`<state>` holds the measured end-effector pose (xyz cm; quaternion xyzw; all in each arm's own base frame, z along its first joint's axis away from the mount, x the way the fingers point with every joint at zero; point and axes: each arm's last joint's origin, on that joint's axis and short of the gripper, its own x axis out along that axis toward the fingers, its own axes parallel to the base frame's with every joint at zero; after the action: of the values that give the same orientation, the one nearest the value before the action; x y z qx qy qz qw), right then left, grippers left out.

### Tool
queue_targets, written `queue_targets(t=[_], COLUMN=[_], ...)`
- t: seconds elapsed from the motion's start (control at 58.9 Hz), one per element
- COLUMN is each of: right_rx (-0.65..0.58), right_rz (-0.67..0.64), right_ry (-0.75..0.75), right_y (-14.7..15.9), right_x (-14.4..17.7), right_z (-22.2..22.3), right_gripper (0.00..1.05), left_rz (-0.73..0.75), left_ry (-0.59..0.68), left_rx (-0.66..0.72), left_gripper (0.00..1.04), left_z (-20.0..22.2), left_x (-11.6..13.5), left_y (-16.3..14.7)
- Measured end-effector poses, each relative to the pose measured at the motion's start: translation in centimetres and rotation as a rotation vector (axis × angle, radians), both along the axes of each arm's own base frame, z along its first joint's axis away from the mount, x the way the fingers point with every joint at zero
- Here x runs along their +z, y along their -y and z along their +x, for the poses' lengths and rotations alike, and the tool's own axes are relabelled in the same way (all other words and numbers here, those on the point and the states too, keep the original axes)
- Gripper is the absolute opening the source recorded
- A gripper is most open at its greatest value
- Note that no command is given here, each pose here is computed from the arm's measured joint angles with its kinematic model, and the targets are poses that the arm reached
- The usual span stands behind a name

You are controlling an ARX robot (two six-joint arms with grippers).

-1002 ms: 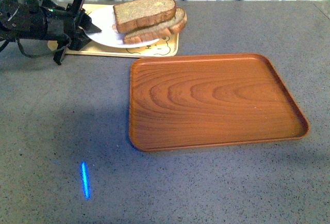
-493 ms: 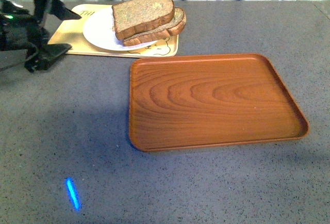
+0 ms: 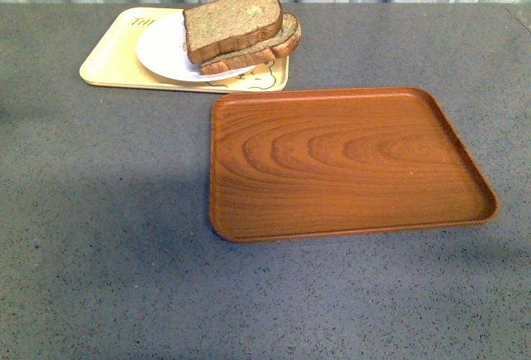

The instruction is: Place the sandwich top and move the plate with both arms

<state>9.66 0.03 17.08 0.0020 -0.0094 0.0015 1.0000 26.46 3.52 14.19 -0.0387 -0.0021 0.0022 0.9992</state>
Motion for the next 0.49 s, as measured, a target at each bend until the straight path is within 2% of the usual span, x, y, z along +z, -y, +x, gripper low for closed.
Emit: queue_targets(t=[0.187, 0.493], right_rx=[0.0, 0.0], right_rz=[0.0, 0.0], right_ry=[0.0, 0.0], right_y=[0.0, 0.0], right_x=[0.0, 0.0], right_z=[0.0, 0.0], right_gripper=[0.96, 0.96], left_rz=[0.051, 0.062], left_ry=[-0.017, -0.036], left_rx=[-0.004, 0.003], left_gripper=[0.02, 0.02], left_z=[-3.3, -7.2], left_x=[0.3, 1.5], left_y=[1.3, 2.5])
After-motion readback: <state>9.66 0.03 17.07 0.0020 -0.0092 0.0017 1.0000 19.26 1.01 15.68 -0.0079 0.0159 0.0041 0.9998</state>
